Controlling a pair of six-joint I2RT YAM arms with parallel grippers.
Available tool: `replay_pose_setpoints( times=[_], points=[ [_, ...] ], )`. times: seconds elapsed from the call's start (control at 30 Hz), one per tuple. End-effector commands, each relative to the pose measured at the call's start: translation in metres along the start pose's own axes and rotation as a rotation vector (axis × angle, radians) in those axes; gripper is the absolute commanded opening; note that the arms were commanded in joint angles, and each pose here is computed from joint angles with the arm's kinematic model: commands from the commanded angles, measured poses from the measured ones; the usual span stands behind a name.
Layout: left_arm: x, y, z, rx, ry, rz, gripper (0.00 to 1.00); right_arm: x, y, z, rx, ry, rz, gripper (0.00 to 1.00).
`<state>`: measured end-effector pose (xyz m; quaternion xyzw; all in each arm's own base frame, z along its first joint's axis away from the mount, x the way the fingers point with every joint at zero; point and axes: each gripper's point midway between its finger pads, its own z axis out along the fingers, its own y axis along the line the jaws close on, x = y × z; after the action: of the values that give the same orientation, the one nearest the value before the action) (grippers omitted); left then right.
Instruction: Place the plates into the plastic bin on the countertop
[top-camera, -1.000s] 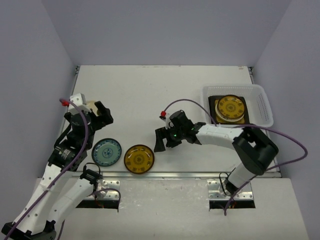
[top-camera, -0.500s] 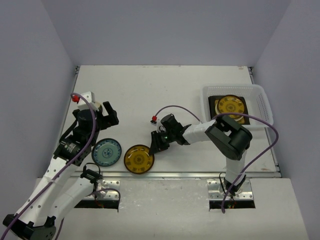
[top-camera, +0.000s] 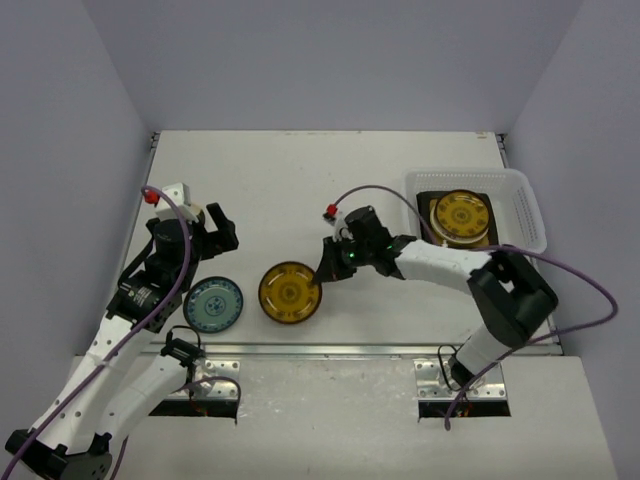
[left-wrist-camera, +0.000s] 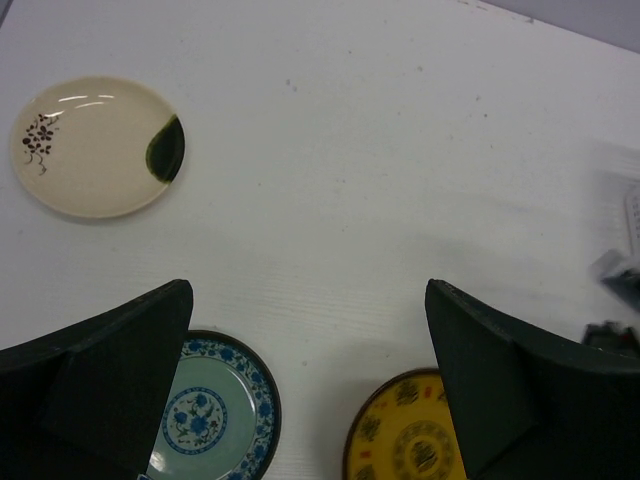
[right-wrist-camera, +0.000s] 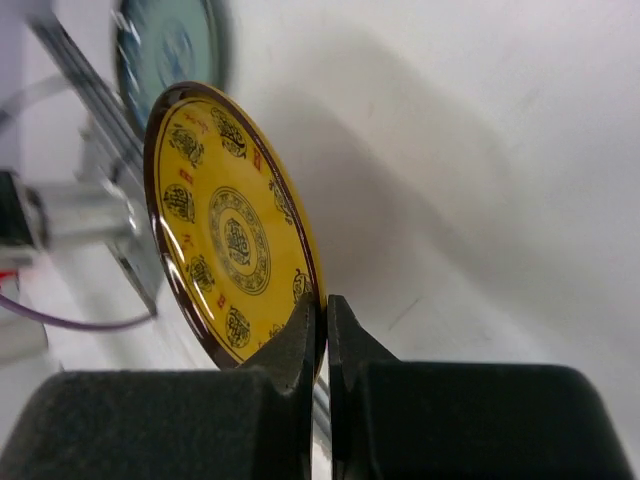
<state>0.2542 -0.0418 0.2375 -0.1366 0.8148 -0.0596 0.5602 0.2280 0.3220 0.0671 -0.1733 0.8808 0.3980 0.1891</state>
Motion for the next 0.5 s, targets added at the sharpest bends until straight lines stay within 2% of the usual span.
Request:
replay_pose_setpoints(
  times=[0.0,0.03,0.07,0.1,0.23,0.37,0.47],
  points=[
    [-0.01,-0.006,-0.002,0.035,-0.045,-0.007,1.0,-0.093,-0.064,-0.1,0.16,-0.333,0.112,0.0],
    [-0.011,-0.006,-0.002,0.04,-0.047,-0.008,1.0,-0.11,-0.096,-0.137,0.225,-0.437,0.188,0.0],
    [-0.011,-0.006,-0.002,0.041,-0.047,-0.008,1.0,-0.112,-0.098,-0.14,0.228,-0.449,0.211,0.0],
    [-0.011,-0.007,-0.002,0.042,-0.047,-0.008,1.0,-0.121,-0.15,-0.187,0.34,-0.582,0.347,0.0],
    [-0.009,-0.009,-0.001,0.052,-0.039,-0.003,1.0,-0.118,-0.239,-0.275,0.535,-0.836,0.638,0.0],
    [-0.007,-0.012,0.0,0.07,-0.029,0.001,1.0,-0.11,-0.284,-0.32,0.566,-0.985,0.833,0.0],
    [-0.005,-0.015,0.001,0.083,-0.017,0.006,1.0,-0.111,-0.296,-0.325,0.585,-0.994,0.865,0.0]
  ],
)
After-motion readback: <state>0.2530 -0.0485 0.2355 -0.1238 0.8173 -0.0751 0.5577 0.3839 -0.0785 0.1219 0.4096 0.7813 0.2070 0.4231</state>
